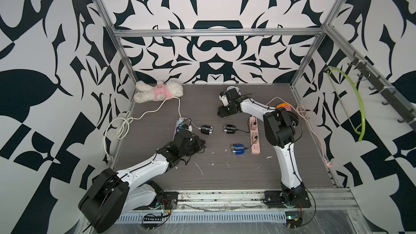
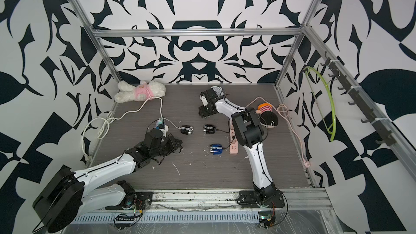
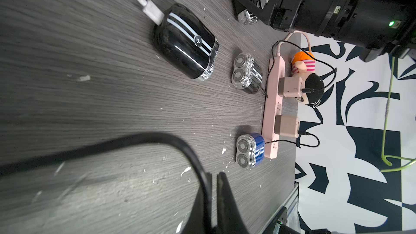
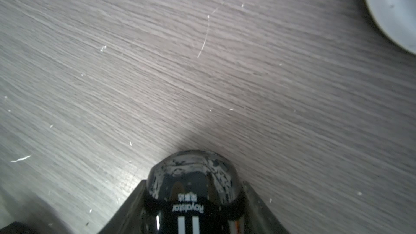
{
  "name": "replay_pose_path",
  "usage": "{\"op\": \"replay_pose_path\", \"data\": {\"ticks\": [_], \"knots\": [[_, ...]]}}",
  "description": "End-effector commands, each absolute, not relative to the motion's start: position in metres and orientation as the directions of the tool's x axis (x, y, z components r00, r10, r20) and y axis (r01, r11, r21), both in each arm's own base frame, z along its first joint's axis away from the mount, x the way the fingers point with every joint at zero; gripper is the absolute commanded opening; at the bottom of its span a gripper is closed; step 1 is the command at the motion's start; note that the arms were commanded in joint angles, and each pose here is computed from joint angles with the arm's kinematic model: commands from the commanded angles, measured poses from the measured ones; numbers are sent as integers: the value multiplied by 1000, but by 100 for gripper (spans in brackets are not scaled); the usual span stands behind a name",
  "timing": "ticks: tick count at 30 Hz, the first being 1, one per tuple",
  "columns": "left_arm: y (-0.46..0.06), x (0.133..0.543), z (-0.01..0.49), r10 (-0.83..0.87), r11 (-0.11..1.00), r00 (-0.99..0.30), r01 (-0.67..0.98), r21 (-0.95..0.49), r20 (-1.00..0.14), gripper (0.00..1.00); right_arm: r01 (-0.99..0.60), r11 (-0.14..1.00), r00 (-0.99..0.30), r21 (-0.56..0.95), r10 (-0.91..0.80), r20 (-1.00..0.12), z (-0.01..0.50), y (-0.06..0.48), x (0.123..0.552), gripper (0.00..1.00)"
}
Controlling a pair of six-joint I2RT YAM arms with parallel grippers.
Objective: Unplug the electric shaver
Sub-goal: Place the charging cable at the center of the board.
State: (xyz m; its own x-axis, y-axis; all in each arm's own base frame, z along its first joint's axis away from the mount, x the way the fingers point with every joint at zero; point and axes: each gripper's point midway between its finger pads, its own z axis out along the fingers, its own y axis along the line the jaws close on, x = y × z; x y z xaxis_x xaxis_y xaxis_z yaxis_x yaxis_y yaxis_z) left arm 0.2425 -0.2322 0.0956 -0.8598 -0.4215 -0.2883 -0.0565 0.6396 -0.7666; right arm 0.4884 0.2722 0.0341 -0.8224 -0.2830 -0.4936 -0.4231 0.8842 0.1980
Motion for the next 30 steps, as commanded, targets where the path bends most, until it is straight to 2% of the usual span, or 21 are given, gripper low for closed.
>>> {"op": "replay_pose_path", "data": {"ticks": [1,5,6,7,13,17,19,20,21,24,29,30], "knots": [[-237,247,105,-414,632,-858,-31,-775,-303,1,-432,877,-809,209,-275,-520,65,271,487,67],[-237,247,106,-409,636,-859,-27,-771,-307,1,-434,878,-802,203,-273,-532,71,269,485,70],[-237,247,106,-407,637,-859,-24,-771,-310,1,-433,878,-798,204,-269,-539,74,269,485,72],[-237,248,107,-408,636,-859,-22,-772,-311,1,-436,876,-795,205,-268,-543,77,269,483,80],[-234,250,111,-393,666,-855,-9,-746,-340,9,-433,882,-767,185,-252,-590,101,263,481,81],[-232,251,113,-369,701,-857,-3,-713,-360,23,-428,887,-754,173,-245,-610,115,255,472,81],[-226,249,107,-365,728,-862,-29,-685,-353,43,-422,890,-754,172,-240,-611,119,251,464,81],[-223,248,102,-363,746,-863,-43,-665,-351,52,-424,888,-753,176,-238,-613,123,250,459,85],[-220,246,98,-361,756,-865,-52,-652,-349,59,-427,886,-751,179,-238,-616,125,249,453,87],[-216,245,91,-361,772,-866,-69,-632,-346,71,-430,886,-728,171,-228,-646,136,248,440,87],[-211,244,91,-356,797,-866,-85,-598,-351,84,-479,862,-695,166,-256,-672,149,255,411,87],[-209,245,94,-354,805,-864,-85,-587,-359,92,-496,854,-682,158,-270,-680,152,258,405,88]]}}
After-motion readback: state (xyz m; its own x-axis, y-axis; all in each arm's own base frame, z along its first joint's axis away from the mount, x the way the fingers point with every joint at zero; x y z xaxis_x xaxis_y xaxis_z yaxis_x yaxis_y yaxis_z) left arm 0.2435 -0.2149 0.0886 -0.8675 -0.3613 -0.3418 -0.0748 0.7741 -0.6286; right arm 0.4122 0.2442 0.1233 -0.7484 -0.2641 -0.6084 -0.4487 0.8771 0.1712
